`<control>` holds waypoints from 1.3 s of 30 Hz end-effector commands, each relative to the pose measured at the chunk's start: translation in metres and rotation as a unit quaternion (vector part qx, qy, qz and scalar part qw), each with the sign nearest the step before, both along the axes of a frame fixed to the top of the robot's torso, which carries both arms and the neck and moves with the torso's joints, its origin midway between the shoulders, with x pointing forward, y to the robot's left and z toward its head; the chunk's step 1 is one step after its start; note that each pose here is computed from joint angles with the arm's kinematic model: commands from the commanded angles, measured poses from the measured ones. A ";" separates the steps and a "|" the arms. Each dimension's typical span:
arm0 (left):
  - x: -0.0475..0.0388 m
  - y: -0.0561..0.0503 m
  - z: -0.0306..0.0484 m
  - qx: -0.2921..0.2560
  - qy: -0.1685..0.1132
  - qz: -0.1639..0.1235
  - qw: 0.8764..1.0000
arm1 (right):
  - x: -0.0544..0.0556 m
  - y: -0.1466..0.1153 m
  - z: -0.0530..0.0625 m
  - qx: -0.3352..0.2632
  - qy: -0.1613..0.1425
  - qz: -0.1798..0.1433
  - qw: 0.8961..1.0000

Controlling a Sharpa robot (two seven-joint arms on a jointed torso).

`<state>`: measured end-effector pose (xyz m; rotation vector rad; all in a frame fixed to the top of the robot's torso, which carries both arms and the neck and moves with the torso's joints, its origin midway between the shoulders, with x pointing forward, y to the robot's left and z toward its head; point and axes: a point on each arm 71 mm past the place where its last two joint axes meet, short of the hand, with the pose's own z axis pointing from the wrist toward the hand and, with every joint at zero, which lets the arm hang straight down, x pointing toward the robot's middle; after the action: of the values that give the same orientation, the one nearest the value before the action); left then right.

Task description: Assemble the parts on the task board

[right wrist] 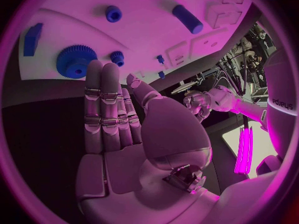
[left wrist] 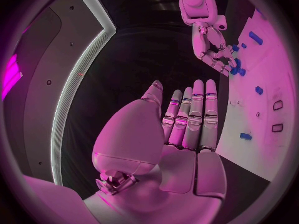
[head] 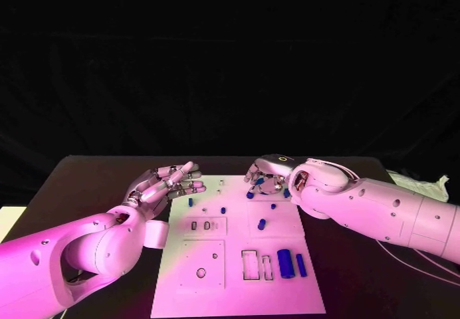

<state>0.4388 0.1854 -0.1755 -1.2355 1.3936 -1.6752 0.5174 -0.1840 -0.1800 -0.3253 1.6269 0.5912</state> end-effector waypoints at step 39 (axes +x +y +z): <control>0.0022 0.004 0.0007 -0.005 0.008 -0.005 1.000 | -0.005 0.003 -0.002 -0.111 -0.007 -0.002 0.994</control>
<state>0.4411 0.1921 -0.1766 -1.2555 1.4009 -1.6598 0.5125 -0.1796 -0.1774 -0.4592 1.6562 0.4548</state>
